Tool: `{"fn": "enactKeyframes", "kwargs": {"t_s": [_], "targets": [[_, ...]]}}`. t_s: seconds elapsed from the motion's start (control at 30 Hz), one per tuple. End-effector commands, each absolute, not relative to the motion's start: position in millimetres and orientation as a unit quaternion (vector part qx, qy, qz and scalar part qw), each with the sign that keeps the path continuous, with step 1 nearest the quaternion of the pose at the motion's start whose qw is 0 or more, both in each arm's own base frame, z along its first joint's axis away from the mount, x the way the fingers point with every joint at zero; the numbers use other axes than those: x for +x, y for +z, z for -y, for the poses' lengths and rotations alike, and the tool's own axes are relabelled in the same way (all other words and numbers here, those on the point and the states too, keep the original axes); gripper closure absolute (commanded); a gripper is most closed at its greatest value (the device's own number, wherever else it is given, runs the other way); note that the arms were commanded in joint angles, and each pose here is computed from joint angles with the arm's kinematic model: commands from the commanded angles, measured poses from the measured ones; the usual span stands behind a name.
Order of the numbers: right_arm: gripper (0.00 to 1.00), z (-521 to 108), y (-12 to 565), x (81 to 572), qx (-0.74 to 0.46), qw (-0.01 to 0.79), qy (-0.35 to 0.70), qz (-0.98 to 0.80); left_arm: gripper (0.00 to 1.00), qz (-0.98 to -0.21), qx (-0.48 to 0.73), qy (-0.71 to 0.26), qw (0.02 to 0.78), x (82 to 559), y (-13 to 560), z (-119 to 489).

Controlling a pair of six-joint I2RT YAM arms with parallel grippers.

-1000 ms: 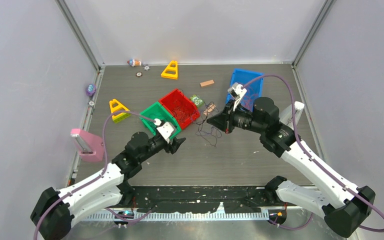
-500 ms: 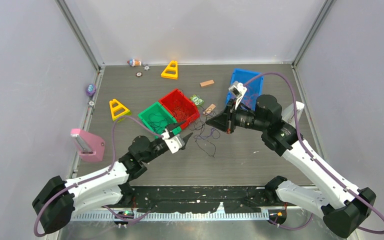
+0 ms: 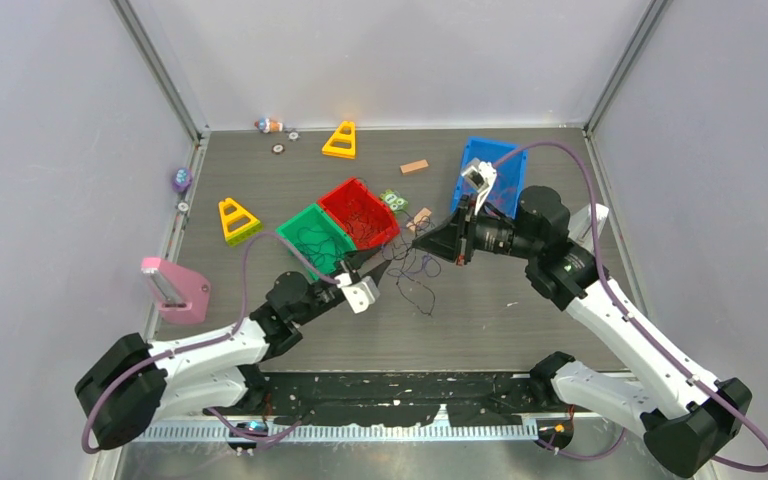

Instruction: Untangle the cables

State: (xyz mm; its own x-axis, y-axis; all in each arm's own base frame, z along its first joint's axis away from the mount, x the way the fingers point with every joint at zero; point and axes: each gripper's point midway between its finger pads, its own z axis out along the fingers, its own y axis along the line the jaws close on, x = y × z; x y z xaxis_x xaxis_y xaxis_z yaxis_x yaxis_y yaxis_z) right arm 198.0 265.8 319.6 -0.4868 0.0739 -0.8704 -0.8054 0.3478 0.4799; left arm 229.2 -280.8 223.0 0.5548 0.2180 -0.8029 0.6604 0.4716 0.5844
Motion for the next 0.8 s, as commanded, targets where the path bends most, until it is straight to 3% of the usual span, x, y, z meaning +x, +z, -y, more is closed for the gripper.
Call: {"fn": "enactKeyframes", "kwargs": {"t_s": [0.0, 0.13, 0.17, 0.4, 0.6, 0.77], "targets": [[0.95, -266, 345, 197, -0.269, 0.454, 0.525, -0.667, 0.7, -0.386, 0.469, -0.156, 0.779, 226, 270, 292], [0.95, -264, 345, 197, -0.266, 0.456, 0.525, -0.668, 0.98, -0.385, 0.46, -0.159, 0.784, 226, 275, 294], [0.95, -262, 345, 199, -0.264, 0.458, 0.523, -0.668, 1.0, -0.386, 0.456, -0.159, 0.786, 226, 277, 294], [0.95, -239, 343, 216, -0.22, 0.484, 0.493, -0.689, 1.0, -0.455, 0.387, -0.162, 0.786, 235, 266, 268], [0.95, -123, 299, 284, 0.024, 0.558, 0.247, -0.792, 1.0, -0.621, 0.213, -0.084, 0.75, 264, 231, 191], [0.95, -33, 263, 284, 0.192, 0.554, 0.074, -0.807, 1.0, -0.69, 0.087, -0.015, 0.718, 259, 225, 121]]}}
